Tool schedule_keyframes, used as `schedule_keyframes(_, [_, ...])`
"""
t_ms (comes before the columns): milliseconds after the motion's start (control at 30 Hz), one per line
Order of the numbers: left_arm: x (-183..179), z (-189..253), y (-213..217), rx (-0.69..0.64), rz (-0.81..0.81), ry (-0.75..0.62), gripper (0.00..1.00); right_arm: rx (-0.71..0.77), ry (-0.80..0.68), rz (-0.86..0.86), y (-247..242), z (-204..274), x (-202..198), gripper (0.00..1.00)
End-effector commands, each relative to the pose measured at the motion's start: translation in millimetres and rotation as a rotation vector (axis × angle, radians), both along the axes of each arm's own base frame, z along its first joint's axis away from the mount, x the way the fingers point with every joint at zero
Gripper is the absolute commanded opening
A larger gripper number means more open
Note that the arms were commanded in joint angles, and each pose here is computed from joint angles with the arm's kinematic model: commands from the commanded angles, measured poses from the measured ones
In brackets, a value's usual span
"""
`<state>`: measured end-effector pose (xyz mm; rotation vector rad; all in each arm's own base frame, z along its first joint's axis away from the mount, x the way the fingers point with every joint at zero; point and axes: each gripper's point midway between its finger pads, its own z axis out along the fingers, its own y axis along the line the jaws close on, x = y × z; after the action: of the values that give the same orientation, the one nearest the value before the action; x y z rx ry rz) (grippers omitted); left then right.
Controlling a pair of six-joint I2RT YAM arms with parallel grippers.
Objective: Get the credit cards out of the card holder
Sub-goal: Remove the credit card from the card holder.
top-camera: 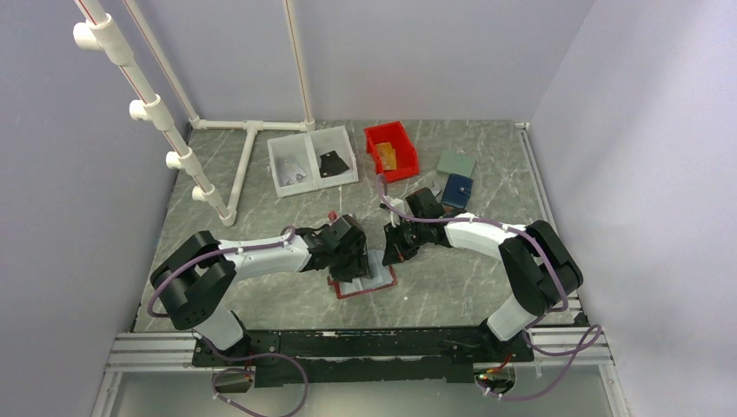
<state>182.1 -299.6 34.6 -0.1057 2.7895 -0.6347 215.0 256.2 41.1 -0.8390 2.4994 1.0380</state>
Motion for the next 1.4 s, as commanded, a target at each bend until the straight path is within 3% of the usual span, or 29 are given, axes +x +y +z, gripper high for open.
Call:
schedule_keyframes(0, [2.1,0.0,-1.2,-0.018,0.017,-0.007,0.63,-0.015,-0.060,-0.011,0.5,5.8,15.0,0.01])
schedule_keyframes(600, [3.5,13.2,-16.7,-0.172,-0.009,-0.048,0.74,0.113,-0.050,0.091,14.5,32.2,-2.8,0.04])
schedule_keyframes(1100, [6.8,-0.6,-16.7,-0.132,0.021,-0.006,0.77,0.106,-0.038,0.097,13.9,28.6,-4.0,0.04])
schedule_keyframes(1200, [6.9,-6.2,-13.7,-0.102,0.031,0.009,0.76,0.103,-0.040,0.096,13.7,28.5,-3.5,0.04])
schedule_keyframes(1367, [4.8,-7.8,-6.0,-0.076,0.049,0.017,0.62,0.077,-0.050,0.081,10.9,23.9,0.0,0.04])
